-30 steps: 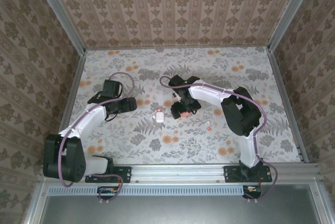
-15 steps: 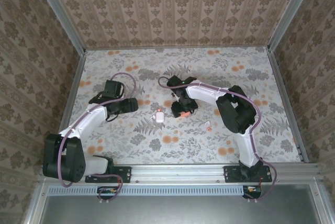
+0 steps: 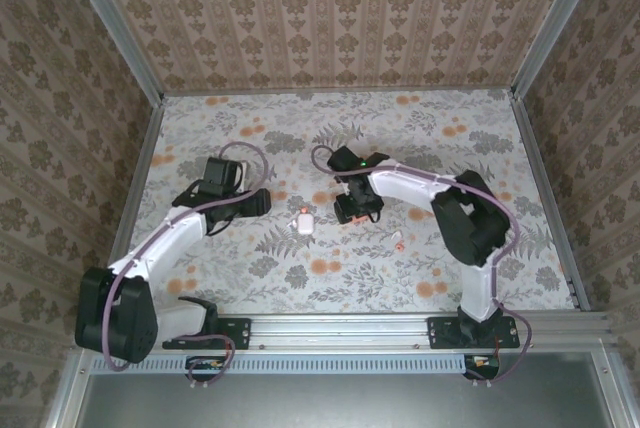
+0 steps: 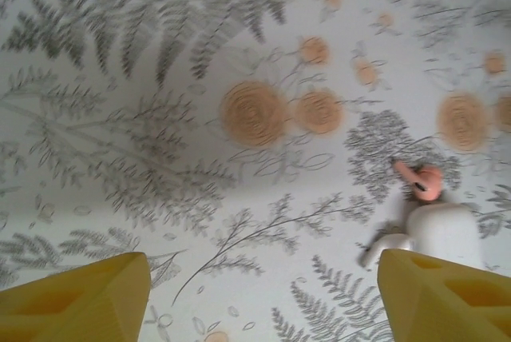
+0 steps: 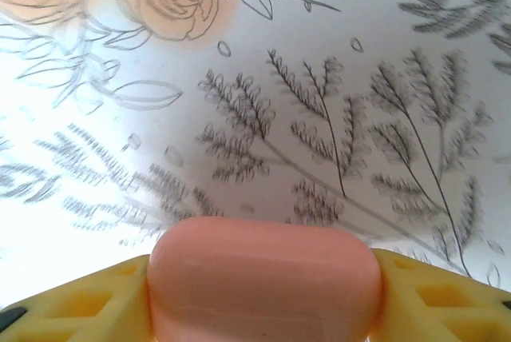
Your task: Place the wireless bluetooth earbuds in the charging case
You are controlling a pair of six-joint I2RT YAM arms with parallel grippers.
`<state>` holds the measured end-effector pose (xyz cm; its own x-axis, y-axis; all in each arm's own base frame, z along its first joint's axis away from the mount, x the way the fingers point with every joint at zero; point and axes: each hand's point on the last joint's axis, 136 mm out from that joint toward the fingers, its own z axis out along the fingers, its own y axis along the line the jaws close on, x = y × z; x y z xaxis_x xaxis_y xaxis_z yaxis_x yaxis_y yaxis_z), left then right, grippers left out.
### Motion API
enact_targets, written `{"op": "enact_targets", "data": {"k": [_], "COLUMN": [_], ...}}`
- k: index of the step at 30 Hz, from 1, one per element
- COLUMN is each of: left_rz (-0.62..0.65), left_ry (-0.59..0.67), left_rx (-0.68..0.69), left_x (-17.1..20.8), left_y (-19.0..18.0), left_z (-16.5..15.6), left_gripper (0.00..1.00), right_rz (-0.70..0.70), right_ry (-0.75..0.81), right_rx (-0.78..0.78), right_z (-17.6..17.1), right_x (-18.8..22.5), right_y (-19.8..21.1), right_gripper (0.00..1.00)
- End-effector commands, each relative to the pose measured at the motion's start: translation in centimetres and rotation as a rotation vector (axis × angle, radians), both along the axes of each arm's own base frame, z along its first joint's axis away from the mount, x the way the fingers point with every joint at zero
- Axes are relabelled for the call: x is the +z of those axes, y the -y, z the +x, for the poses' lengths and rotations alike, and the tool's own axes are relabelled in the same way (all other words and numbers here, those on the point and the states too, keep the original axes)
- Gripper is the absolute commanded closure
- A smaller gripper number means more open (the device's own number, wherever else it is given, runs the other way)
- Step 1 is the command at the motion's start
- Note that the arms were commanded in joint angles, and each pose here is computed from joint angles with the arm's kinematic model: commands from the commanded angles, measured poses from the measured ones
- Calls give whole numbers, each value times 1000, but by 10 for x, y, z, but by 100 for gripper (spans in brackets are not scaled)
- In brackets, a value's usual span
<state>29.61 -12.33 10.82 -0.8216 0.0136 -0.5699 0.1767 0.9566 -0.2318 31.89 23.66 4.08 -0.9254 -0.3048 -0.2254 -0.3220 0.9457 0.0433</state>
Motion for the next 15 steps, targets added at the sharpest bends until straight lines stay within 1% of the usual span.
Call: {"op": "enact_targets", "data": {"k": [1,5,7,9,10,11,14,15], "left_rz": [-49,-98,-144,-173,-178,-182,-156,-147], "left_ry": [180,434,529,565,593,620,753,800], "left_rx": [-146,-324,-319,-314,-335,-376,-507,-552], "left_x": [26,48,59,68,72,75,81,83], "left_y": [30,68,72,73,76,82,98,103], "left_z": [5,-5,-8,-10,-13,-17,-33,-40], "left_gripper": [26,27,31,33,34,35,35,35], "right_rz": [250,531,669,797,854,888,952,992], "right_ry": [169,265,312,357,384,402,431,456], "right_rx": [-91,-174,-210,-244,-262,-276,-285,-274], "right_z": [12,7,6,5,6,6,7,5], "right_x": [49,80,98,112,120,125,135,152], "right_y": [-21,-36,-42,-44,-44,-43,-44,-44], "right_gripper": [47,48,50,50,50,50,49,50]}}
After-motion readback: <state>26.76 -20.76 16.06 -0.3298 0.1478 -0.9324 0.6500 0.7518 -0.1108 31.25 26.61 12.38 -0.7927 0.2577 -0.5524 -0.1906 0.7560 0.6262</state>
